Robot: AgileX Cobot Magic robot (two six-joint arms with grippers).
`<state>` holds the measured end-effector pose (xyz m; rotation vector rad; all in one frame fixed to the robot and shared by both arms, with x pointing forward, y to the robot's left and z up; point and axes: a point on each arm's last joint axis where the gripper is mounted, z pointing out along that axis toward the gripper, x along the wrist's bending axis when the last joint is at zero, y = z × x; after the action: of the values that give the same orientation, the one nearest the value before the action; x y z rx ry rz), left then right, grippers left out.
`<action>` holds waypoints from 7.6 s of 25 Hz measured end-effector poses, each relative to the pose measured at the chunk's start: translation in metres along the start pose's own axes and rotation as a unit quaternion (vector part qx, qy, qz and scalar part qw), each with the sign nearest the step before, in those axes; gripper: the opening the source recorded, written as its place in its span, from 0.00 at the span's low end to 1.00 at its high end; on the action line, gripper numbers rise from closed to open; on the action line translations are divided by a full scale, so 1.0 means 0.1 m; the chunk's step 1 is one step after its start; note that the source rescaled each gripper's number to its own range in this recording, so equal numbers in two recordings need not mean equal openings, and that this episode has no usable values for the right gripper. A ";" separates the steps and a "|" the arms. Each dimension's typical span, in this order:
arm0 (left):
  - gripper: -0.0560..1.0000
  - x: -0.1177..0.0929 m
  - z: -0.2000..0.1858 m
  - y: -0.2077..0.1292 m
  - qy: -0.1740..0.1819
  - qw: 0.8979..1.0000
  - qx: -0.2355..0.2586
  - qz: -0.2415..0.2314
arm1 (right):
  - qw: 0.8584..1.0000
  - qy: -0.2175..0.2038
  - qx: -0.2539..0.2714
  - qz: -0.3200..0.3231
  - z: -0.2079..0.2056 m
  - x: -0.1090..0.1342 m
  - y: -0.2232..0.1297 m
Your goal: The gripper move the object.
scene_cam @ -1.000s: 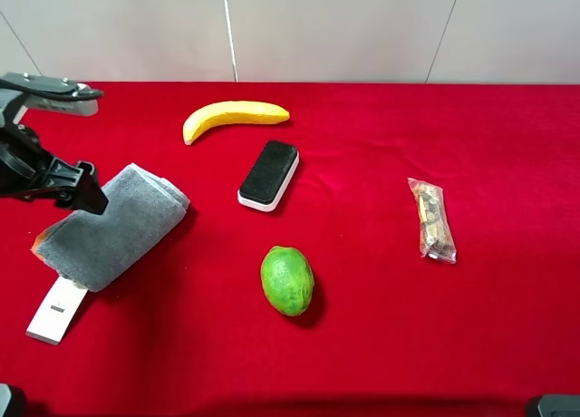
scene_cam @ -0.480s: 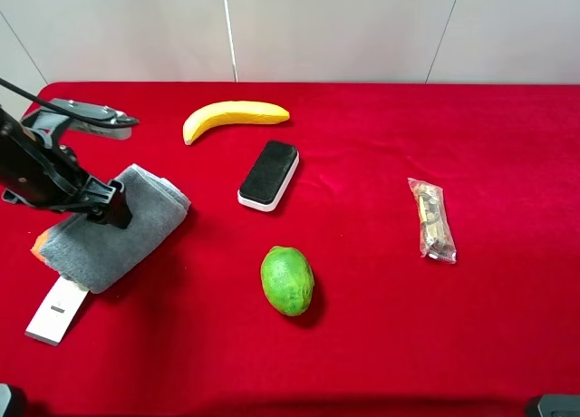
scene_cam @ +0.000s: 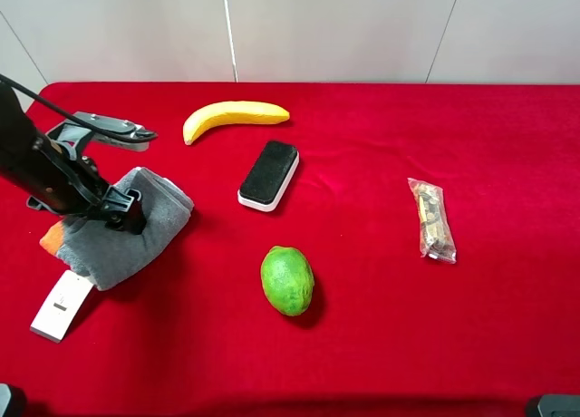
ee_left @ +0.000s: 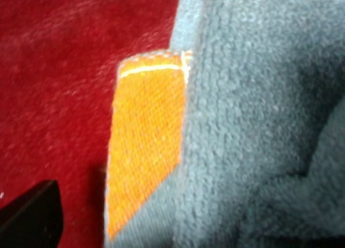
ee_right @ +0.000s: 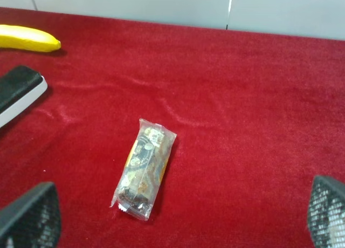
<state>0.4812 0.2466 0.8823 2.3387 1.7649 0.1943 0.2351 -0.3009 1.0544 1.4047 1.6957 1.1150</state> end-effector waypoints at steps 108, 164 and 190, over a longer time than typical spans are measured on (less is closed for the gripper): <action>0.05 -2.08 -0.87 1.52 -0.134 0.967 -0.119 0.182 | 1.000 0.000 0.000 0.000 0.00 0.00 0.00; 0.05 -2.87 0.39 2.23 -0.149 0.923 -0.271 0.228 | 1.000 0.000 0.000 0.000 0.00 0.00 0.00; 0.05 -2.87 0.39 2.23 -0.149 0.923 -0.272 0.228 | 1.000 0.001 0.000 0.000 0.00 0.00 0.00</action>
<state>0.6193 -0.0919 0.9039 2.1658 0.8620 0.3275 0.2351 -0.3009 1.0545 1.4043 1.6954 1.1169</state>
